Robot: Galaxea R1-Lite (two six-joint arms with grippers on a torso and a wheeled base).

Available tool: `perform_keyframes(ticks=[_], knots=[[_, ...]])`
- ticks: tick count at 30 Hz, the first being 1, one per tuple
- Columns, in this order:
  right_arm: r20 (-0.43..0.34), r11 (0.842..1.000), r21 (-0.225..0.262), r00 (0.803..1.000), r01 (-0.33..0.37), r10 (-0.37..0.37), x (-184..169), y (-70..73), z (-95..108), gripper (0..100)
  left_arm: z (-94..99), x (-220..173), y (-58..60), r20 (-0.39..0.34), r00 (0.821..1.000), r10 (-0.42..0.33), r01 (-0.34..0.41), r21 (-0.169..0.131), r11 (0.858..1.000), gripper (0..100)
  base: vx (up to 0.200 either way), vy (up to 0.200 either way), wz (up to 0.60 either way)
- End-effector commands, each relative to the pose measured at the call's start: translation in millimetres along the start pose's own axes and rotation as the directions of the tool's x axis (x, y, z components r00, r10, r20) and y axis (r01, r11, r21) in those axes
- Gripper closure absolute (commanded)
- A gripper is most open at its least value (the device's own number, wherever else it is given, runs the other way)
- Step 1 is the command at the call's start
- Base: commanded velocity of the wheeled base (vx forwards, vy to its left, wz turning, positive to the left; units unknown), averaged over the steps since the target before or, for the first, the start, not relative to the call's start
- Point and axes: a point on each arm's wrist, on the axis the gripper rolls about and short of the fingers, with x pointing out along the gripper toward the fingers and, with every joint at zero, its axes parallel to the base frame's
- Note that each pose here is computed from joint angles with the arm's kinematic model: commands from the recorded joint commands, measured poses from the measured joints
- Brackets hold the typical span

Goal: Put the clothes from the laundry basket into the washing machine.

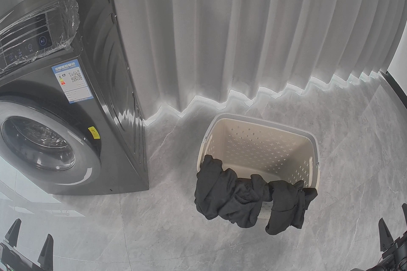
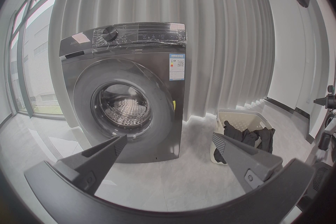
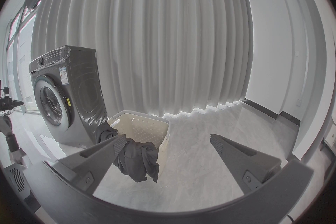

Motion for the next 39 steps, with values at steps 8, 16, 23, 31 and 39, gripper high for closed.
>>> perform_keyframes(ticks=[8,16,23,31,39], knots=[[-0.013,1.0,0.004,1.0,-0.004,0.004,1.0,0.1,-5.0,0,-5.2,0.3,0.0,-0.005,1.0,0.001,-0.001,0.0,1.0,0,0.0,0.0,0.37],[-0.013,1.0,0.004,1.0,-0.004,0.004,1.0,0.1,-5.0,0,-5.2,0.3,0.0,-0.005,1.0,0.001,-0.001,0.0,1.0,0,0.0,0.0,0.0],[-0.013,1.0,0.004,1.0,-0.003,0.003,1.0,0.1,-5.0,0,-5.2,0.3,0.0,-0.005,1.0,0.001,-0.001,0.0,1.0,0,0.0,0.0,0.0],[-0.013,1.0,0.004,1.0,-0.004,0.004,1.0,0.1,-5.0,0,-5.2,0.3,0.0,-0.005,1.0,0.001,-0.001,0.001,1.0,0,0.0,0.0,0.45],[-0.013,1.0,0.005,1.0,-0.004,0.004,1.0,0.1,-5.0,0,-5.2,0.3,0.0,-0.005,1.0,0.001,-0.001,0.001,1.0,0,0.0,0.0,0.0]])
